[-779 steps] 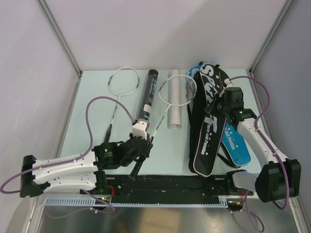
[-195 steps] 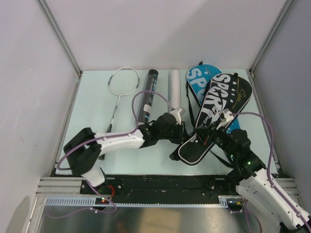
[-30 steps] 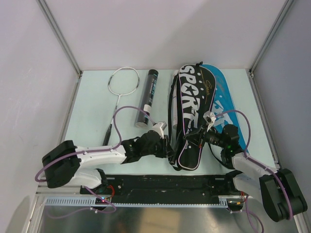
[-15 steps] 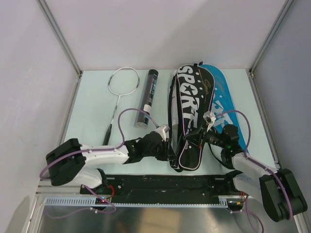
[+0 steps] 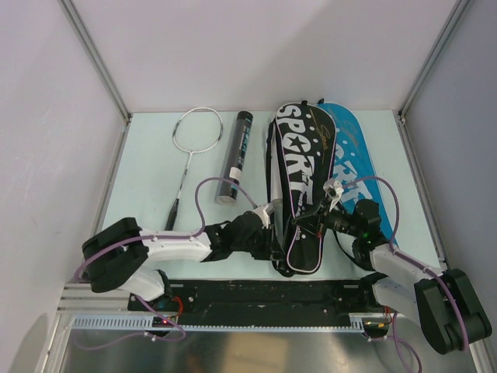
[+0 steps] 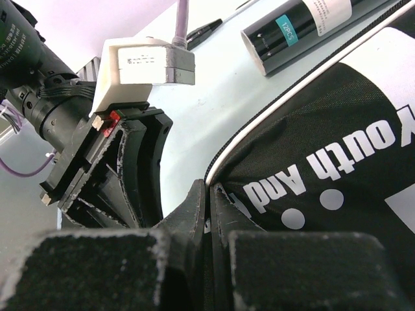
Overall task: Pack up the badminton gear
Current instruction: Place the racket in the racket bag, then pick up the racket from the center of the board.
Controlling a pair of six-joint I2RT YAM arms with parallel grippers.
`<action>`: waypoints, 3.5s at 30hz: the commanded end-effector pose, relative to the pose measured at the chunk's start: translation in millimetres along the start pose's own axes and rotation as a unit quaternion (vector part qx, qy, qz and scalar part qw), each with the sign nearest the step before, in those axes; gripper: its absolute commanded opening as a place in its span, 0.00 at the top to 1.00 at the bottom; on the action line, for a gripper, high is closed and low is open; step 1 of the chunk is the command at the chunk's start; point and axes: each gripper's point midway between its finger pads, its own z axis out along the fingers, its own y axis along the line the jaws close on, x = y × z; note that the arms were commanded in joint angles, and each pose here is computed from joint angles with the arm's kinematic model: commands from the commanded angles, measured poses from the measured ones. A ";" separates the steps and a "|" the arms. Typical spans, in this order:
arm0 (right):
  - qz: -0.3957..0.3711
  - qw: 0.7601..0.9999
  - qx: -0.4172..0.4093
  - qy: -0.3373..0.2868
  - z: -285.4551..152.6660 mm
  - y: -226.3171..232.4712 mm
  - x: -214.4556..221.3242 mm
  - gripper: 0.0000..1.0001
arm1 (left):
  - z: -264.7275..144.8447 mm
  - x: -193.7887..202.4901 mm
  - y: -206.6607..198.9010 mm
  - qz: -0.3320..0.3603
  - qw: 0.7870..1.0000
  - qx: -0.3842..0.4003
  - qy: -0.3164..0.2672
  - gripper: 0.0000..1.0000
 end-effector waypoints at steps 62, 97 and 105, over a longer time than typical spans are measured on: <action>0.060 0.978 0.108 -0.167 -29.8 -12.6 -40.7 1.00 | 9.3 -90.0 -111.3 0.047 0.975 0.146 -0.159 0.41; 0.059 0.976 0.108 -0.179 -37.0 -12.6 -44.4 1.00 | -187.5 -183.9 76.6 0.138 0.905 -0.315 -0.251 0.35; 0.061 0.975 0.112 -0.181 -39.6 -12.1 -47.4 1.00 | -231.9 -179.2 190.7 -0.009 0.892 -0.410 -0.191 0.31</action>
